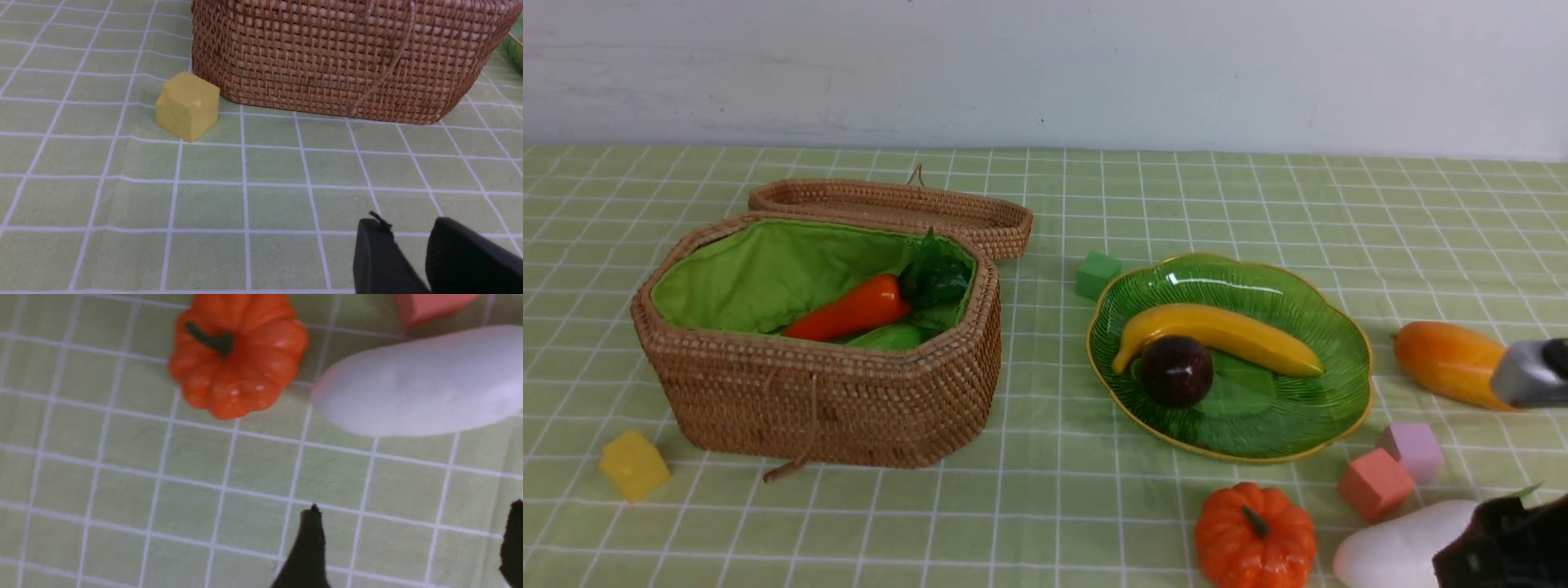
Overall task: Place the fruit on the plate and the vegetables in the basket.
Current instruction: Take a daikon with your right arm and place it on the basket on the left.
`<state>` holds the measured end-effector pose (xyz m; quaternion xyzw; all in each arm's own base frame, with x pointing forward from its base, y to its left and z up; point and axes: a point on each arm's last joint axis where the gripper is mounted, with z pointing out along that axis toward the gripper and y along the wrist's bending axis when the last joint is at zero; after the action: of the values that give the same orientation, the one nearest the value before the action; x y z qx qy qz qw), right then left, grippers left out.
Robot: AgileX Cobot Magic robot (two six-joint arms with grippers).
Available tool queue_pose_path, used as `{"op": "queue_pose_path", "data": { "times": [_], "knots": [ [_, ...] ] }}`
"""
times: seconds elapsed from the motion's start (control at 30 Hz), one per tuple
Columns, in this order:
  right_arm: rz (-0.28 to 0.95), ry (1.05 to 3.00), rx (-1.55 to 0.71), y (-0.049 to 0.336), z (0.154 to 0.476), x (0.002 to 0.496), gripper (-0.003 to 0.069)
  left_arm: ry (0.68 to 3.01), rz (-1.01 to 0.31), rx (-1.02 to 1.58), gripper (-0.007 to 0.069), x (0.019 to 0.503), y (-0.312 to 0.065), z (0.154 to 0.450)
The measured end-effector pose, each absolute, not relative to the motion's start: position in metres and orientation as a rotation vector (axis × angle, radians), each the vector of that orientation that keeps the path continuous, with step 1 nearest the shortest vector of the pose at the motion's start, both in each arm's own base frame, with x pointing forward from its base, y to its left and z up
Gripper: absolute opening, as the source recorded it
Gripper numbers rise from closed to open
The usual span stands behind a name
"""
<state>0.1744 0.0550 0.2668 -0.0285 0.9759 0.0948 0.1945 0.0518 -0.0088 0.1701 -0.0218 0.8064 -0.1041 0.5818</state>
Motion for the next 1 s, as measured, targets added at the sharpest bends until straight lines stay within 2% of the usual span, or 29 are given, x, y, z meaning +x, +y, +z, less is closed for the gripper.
{"op": "queue_pose_path", "data": {
  "times": [0.1,0.17,0.2,0.33,0.47,0.7,1.0],
  "knots": [
    [0.194,2.801,0.179,0.049,0.260,0.196,0.0663,1.883,-0.243,-0.051,0.0183,0.052,-0.009,0.170],
    [0.174,2.803,0.374,0.045,0.257,0.209,0.0678,1.883,-0.243,-0.051,0.0183,0.052,-0.009,0.170],
    [0.183,2.783,0.547,0.043,0.256,0.218,0.0679,1.883,-0.243,-0.051,0.0185,0.052,-0.009,0.170],
    [0.281,2.653,1.017,0.041,0.251,0.232,0.0647,1.883,-0.243,-0.051,0.0187,0.052,-0.009,0.170],
    [0.382,2.520,1.316,0.044,0.249,0.238,0.0599,1.883,-0.243,-0.051,0.0195,0.052,-0.009,0.170],
    [0.399,2.458,1.463,0.045,0.240,0.247,0.0577,1.883,-0.243,-0.051,0.0202,0.052,-0.009,0.170],
    [0.234,2.594,1.544,0.047,0.203,0.257,0.0579,1.883,-0.243,-0.051,0.0213,0.052,-0.009,0.170]
  ]
}}
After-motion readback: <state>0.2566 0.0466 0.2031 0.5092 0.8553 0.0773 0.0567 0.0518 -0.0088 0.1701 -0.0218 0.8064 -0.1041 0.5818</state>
